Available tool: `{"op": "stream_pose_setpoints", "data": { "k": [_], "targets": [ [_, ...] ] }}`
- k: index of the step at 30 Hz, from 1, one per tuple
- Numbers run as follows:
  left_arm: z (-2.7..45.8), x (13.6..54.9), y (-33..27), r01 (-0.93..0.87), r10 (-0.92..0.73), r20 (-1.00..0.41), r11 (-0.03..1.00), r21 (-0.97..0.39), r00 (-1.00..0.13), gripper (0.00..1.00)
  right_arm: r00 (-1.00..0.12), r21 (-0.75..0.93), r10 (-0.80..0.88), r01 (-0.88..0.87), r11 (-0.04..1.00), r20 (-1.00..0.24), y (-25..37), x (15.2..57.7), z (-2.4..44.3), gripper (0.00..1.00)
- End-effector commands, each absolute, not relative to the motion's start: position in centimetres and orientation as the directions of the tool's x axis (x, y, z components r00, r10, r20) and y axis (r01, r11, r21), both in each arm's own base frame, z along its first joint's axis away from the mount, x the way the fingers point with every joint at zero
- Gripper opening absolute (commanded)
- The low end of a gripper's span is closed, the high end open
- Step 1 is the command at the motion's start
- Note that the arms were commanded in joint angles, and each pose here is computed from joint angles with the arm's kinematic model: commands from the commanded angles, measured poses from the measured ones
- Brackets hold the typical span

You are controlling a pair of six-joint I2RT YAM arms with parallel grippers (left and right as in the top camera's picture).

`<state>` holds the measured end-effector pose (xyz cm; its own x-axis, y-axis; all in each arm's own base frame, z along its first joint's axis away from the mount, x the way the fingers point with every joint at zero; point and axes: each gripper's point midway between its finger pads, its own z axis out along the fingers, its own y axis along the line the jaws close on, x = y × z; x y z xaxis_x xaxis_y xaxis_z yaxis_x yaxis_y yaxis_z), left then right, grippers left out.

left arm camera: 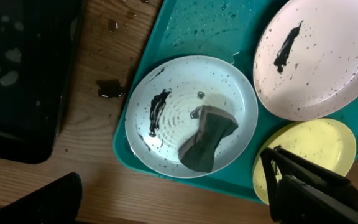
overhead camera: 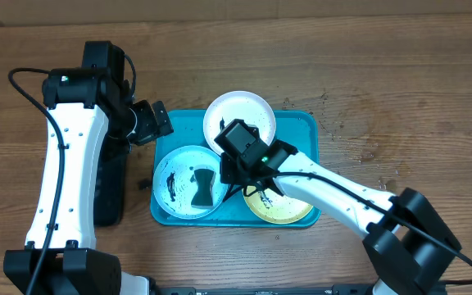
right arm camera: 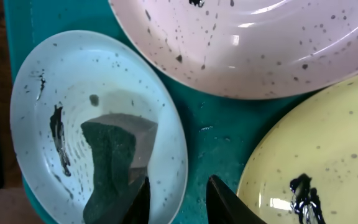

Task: Clean dirty plates on tray and stack at the side
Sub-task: 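Reach the right gripper to the light-blue plate rim and grasp it, then hold the plate with the right gripper and scrub it with the sponge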

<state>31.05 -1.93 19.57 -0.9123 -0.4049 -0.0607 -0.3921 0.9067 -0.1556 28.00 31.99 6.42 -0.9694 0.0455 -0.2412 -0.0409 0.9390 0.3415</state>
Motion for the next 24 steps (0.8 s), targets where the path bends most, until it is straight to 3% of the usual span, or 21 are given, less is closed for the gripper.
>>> {"op": "stream_pose_setpoints", "data": {
  "k": [1,6,8,15,17,22,24],
  "targets": [
    [19.4,31.1,-2.0,-0.393,-0.405,-0.053,0.906,-0.158,-0.913,1.00,-0.969,0.314,0.043,-0.036,0.949,-0.243,32.0,28.1,4.8,0.31],
    [19.4,30.9,-2.0,-0.393,-0.404,-0.047,0.906,-0.155,-0.913,1.00,-0.970,0.312,0.028,-0.051,0.949,-0.242,32.6,27.8,3.9,0.31],
    [19.4,30.8,-2.0,-0.387,-0.397,-0.042,0.909,-0.152,-0.917,0.94,-0.968,0.307,0.029,-0.051,0.950,-0.250,32.6,27.9,3.9,0.30],
    [19.4,30.5,-2.0,-0.355,-0.364,-0.036,0.923,-0.151,-0.931,1.00,-0.969,0.282,0.027,-0.044,0.958,-0.244,31.8,27.5,1.8,0.30],
    [19.4,30.5,-2.1,-0.354,-0.363,-0.035,0.923,-0.154,-0.931,0.90,-0.975,0.296,0.019,-0.048,0.954,-0.219,32.3,27.2,1.1,0.30],
    [19.4,30.4,-2.1,-0.352,-0.361,-0.031,0.923,-0.152,-0.932,0.90,-0.982,0.318,0.010,-0.052,0.947,-0.188,32.9,26.9,0.1,0.30],
    [19.4,30.3,-2.2,-0.328,-0.336,-0.029,0.932,-0.153,-0.941,0.80,-0.982,0.318,0.012,-0.049,0.947,-0.188,32.8,26.9,0.1,0.25]
  ]
}}
